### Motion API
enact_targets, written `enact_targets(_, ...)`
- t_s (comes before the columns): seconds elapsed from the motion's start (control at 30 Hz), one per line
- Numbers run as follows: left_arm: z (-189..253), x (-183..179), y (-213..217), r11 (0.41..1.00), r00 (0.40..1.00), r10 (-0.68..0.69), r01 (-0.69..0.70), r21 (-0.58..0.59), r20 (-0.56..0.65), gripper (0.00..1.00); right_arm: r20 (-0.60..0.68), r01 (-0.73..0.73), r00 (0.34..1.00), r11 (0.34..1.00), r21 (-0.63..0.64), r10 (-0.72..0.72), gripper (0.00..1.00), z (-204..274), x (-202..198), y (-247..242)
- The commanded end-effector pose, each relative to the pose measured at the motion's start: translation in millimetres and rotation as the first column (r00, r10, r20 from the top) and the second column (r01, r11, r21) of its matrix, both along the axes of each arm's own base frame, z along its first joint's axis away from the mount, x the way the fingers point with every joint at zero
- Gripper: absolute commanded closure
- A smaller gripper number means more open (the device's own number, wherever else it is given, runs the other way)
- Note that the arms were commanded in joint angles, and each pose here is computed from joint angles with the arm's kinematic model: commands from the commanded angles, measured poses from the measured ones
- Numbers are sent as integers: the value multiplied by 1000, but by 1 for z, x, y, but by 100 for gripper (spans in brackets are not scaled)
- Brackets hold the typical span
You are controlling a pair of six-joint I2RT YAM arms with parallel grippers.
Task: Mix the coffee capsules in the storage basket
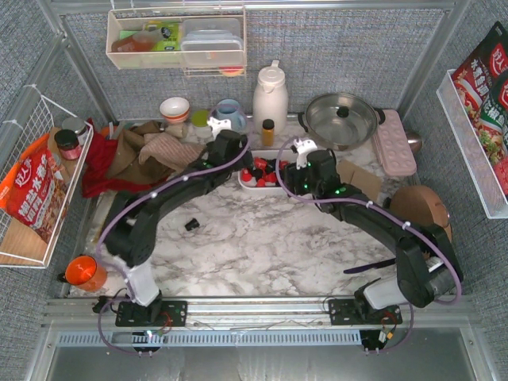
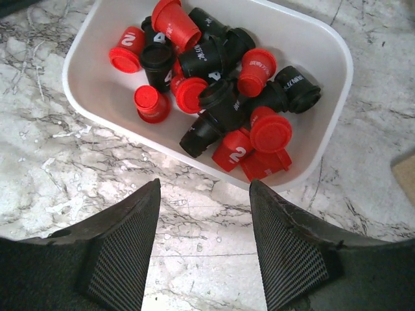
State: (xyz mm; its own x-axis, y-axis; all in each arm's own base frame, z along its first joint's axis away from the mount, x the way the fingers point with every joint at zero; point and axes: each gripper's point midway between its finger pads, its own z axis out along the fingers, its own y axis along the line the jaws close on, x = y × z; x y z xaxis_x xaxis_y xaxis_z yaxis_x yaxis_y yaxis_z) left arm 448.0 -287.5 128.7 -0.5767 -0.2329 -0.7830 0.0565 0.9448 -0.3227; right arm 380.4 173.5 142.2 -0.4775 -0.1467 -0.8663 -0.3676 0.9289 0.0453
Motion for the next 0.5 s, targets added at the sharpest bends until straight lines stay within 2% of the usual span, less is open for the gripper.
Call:
enact_targets(0.0, 23, -44, 34, 988, 997, -57, 50, 147, 47, 16, 5, -56, 998, 997, 46, 56, 39, 9, 0, 14)
enact_targets(0.17, -32, -141, 79, 943, 967, -196, 232, 240, -165, 19, -9, -104, 994, 993, 64, 105, 39, 14, -9, 22)
enact_targets(0.27, -57, -182, 105, 923, 942, -217, 283, 259, -256, 19, -19, -138, 990, 988, 74, 139, 39, 18, -20, 27)
enact_targets(0.37, -64, -201, 117, 912, 933, -246, 314, 263, -261, 19, -25, -158, 987, 984, 76, 160, 38, 23, -30, 27)
enact_targets(0.47, -61, -200, 129, 900, 947, -244, 301, 314, -209, 18, -25, -170, 985, 983, 68, 172, 36, 25, -40, 24)
